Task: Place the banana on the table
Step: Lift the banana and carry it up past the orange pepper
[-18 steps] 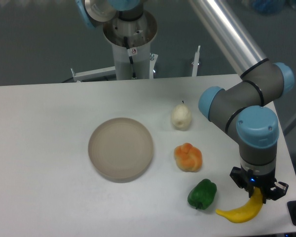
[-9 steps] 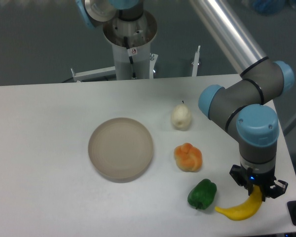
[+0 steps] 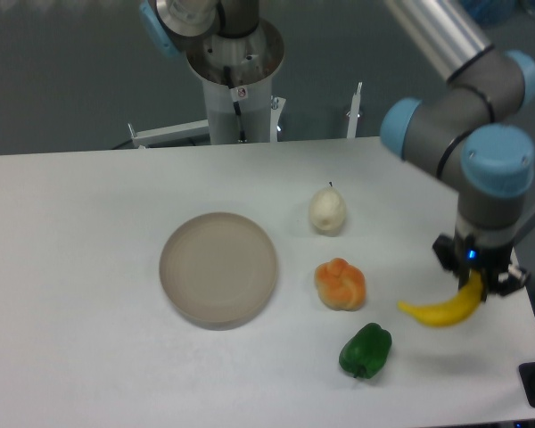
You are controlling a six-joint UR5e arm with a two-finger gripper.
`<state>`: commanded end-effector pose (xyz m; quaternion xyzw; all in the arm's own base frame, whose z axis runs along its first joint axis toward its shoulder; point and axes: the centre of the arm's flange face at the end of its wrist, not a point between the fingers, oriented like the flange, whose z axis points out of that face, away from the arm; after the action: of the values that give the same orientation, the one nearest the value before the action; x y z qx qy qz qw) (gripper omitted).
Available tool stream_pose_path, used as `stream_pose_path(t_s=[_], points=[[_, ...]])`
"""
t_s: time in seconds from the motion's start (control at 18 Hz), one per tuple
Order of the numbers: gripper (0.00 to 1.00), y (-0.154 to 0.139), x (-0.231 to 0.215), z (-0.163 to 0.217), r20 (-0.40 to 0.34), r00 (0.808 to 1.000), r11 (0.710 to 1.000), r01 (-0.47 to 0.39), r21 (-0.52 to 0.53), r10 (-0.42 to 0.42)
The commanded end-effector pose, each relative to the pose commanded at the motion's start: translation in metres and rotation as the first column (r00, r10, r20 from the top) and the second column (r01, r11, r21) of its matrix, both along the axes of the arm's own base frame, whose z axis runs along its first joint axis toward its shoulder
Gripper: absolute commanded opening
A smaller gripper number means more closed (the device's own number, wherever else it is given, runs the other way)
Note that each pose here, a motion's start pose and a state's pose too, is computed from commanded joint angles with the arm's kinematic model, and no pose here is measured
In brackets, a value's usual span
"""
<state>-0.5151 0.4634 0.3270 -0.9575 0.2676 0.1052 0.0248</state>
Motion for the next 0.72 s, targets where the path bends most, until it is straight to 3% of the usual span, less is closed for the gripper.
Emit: stream_pose_path(t_s=[0.28,0.5,0.72], points=[[0.39,-0.054,-0.003,-0.015,0.046,0.998,0.999,0.038,-0.027,-0.036],[0.38,-0.078,0.020,-0.056,0.122,0.992,0.998,0.018,-0.063,-0.010],[0.38,-0.079,0.031,-0.071,0.155,0.988,0.997,0.011,-0.072,0.000]])
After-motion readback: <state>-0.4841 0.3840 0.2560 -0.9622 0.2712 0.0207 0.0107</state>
